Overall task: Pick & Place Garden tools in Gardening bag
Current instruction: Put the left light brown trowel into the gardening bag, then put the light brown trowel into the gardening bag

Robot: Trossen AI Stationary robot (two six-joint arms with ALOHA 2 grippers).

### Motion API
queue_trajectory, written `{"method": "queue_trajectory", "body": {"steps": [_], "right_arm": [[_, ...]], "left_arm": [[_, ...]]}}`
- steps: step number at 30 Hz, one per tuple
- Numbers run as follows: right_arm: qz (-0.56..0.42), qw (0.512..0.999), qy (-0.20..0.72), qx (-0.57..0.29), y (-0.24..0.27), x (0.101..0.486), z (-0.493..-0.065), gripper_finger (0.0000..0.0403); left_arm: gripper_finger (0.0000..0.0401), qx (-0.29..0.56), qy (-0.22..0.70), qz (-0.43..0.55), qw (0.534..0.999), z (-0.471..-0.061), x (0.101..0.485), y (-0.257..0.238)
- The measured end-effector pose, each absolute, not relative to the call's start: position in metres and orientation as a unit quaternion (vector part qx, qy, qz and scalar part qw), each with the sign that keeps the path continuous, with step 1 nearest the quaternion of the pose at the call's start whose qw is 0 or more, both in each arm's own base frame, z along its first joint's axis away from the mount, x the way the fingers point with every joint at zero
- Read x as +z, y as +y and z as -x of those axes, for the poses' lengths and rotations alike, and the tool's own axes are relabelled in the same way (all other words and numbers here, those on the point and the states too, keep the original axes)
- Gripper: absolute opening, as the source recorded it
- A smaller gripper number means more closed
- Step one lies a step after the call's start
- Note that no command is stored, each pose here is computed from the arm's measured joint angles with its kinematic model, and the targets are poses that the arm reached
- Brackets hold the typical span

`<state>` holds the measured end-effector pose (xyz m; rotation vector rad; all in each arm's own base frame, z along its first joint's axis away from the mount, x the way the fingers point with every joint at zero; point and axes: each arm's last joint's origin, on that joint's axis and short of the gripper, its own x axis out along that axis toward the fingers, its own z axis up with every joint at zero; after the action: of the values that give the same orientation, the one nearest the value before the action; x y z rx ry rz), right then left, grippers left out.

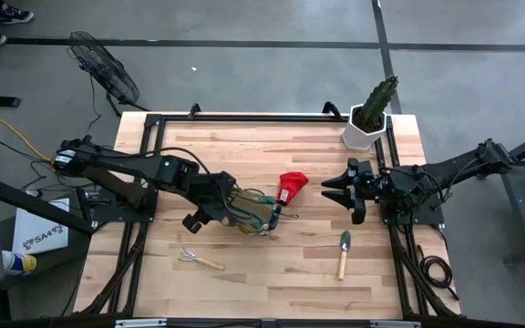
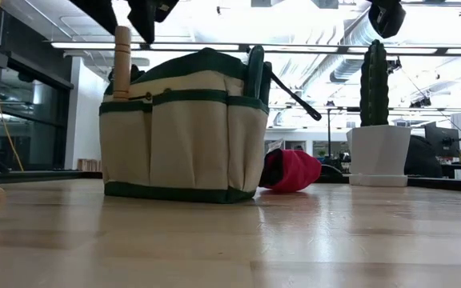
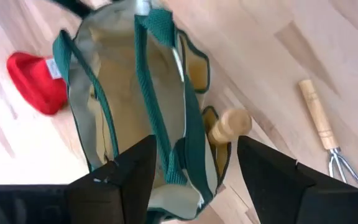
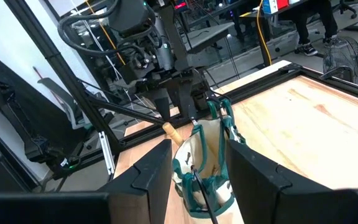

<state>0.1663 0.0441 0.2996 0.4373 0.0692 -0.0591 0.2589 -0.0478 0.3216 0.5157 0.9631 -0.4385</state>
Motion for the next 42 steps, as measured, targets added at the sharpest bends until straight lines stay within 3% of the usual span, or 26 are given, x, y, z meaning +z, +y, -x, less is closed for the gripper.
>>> {"method": "queue_trajectory", "body": {"steps": [19,25,34,42], "right_arm": [[-0.217,0.975,0.034,-0.029,0.044,0.3,-0.166,0.0142],[-0.217,0.975,0.034,-0.029,0.044,0.3,-0.166,0.0142],[-0.217,0.975,0.034,-0.029,0.044,0.3,-0.166,0.0142],[-0.217,0.975,0.034,-0.029,0.044,0.3,-0.166,0.0142]], "left_arm": [[0.0223,-0.097,0.452,-0.147,0.875,-0.222,0.348,-0.042],[0.0204,-0.072,0.398,-0.103,0.909,-0.201,0.369,-0.038],[0.0167,-0.045,0.333,-0.055,0.94,-0.171,0.341,-0.031],[0.0161,-0.033,0.228,-0.003,0.973,-0.137,0.311,-0.024]]}}
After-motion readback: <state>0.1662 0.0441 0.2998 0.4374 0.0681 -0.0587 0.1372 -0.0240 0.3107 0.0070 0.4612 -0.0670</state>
